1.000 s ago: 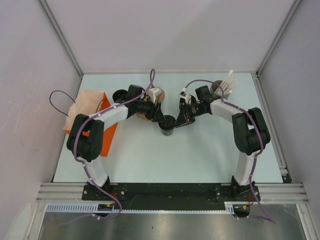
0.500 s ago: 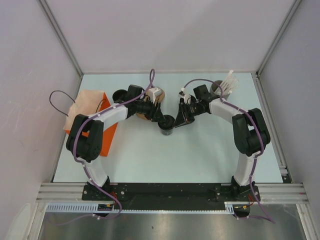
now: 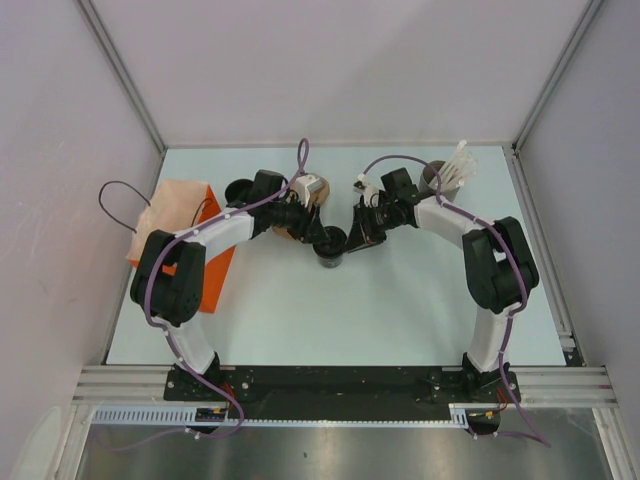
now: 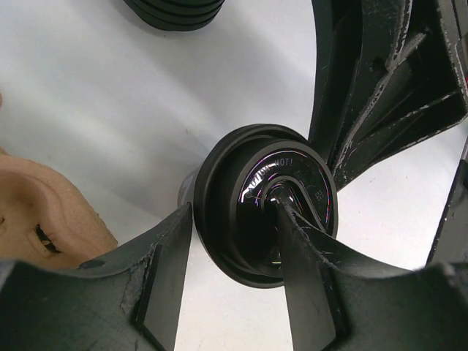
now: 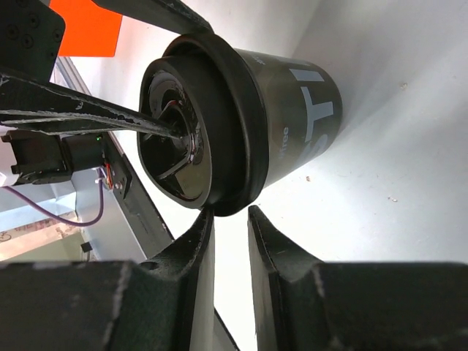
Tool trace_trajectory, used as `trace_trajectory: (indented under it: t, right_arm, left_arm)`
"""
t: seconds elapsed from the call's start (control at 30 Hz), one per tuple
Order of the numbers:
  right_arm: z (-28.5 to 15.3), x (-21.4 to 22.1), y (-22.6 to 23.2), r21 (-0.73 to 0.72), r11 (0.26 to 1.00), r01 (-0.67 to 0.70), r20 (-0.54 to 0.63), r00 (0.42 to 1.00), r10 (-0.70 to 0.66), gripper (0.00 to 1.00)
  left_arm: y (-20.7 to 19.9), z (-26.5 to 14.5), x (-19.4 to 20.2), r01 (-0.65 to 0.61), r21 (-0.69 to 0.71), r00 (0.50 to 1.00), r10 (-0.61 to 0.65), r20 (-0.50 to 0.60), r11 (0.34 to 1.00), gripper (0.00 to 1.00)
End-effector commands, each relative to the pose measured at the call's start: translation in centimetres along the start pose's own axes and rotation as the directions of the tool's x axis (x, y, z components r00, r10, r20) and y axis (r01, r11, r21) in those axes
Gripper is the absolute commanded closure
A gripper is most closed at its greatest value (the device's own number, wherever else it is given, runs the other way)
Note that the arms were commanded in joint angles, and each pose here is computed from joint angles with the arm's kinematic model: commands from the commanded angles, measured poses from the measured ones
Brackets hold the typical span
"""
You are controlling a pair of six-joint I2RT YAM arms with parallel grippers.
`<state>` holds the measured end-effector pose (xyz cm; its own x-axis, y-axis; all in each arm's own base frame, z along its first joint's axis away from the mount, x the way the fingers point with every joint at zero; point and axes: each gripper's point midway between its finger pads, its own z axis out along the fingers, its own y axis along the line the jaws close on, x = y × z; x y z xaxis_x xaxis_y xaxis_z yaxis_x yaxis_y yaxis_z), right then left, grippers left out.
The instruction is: Pack the takeout coffee
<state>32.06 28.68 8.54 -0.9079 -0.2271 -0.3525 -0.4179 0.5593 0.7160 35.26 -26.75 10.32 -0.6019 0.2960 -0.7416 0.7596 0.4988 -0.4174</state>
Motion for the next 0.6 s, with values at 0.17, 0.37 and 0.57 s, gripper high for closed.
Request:
trace_trajectory:
  t: [0.17, 0.37, 0.57]
  right_arm:
    - [1.4, 3.3, -12.8, 0.47, 0.881, 0.055, -0.073, 0.997, -0.023, 0.95]
    - [-0.1, 0.3, -7.8, 0.265, 0.959, 0.098, -0.009, 0.995, -0.099, 0.86]
    - [-2.6, -2.9, -2.7, 0.04, 0.99, 0.133, 0.084, 0.987, -0.136, 0.73]
  left_arm:
    - [2.3, 0.2, 6.4, 0.034, -0.106, 0.983, -0.052, -0.174, 0.994, 0.46]
    - [2.1, 0.3, 5.5, 0.041, -0.093, 0.985, -0.056, -0.161, 0.995, 0.46]
    - [2.1, 0.2, 5.3, 0.039, -0.095, 0.986, -0.054, -0.156, 0.995, 0.46]
